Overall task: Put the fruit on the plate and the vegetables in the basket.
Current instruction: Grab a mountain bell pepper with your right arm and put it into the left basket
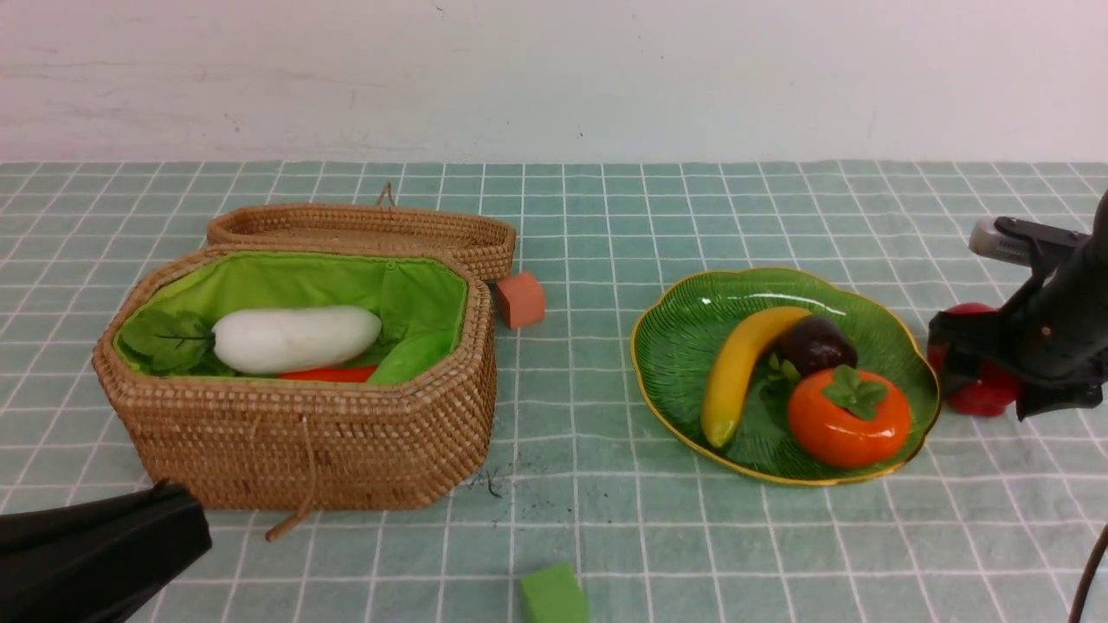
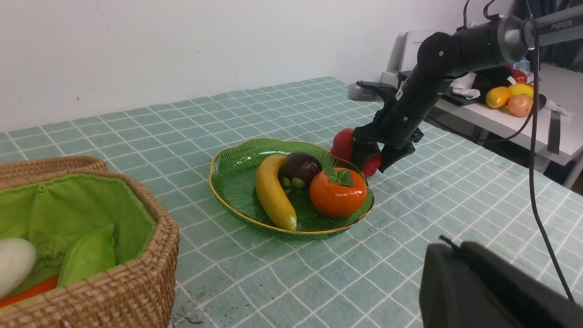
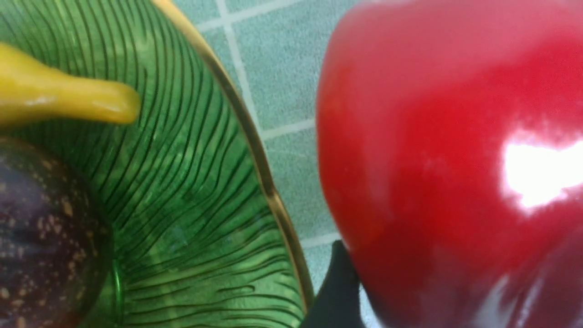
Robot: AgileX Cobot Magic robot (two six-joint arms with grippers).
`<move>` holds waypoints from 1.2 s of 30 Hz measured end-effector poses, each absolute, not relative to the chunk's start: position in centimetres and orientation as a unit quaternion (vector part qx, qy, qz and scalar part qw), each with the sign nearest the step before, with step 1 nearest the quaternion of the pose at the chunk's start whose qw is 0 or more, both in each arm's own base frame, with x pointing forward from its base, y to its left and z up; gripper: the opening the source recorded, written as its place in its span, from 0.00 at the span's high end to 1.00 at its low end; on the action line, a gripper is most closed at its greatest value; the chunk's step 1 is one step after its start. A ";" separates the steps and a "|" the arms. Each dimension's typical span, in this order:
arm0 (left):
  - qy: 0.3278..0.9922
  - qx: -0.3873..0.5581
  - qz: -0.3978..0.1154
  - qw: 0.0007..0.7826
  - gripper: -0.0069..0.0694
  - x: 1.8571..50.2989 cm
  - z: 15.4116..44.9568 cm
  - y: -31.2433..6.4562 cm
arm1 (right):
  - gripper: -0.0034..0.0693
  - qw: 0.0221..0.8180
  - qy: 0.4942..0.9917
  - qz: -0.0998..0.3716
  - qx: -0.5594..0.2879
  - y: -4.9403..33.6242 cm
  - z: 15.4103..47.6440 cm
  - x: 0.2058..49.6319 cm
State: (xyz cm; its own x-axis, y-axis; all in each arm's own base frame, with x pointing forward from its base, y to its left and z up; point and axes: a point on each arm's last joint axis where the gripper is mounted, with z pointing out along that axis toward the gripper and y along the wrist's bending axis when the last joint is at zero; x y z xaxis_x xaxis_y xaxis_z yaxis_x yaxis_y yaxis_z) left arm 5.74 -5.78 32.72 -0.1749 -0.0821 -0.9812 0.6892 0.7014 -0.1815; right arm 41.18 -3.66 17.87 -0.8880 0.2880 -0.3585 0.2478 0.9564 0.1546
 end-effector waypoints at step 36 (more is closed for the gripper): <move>0.696 0.218 -0.320 0.605 0.90 5.7 32.7 -5.8 | 0.25 0.221 0.964 0.051 0.139 -3.8 18.1 41.7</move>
State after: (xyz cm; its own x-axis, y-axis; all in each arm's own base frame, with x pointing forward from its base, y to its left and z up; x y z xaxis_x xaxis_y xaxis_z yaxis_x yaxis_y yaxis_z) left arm 5.74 -5.78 32.74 -0.1733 -0.0837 -0.9813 0.6895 0.7012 -0.1816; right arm 41.68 -3.77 18.14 -0.8637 0.2909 -0.4115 0.2460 0.9560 0.1596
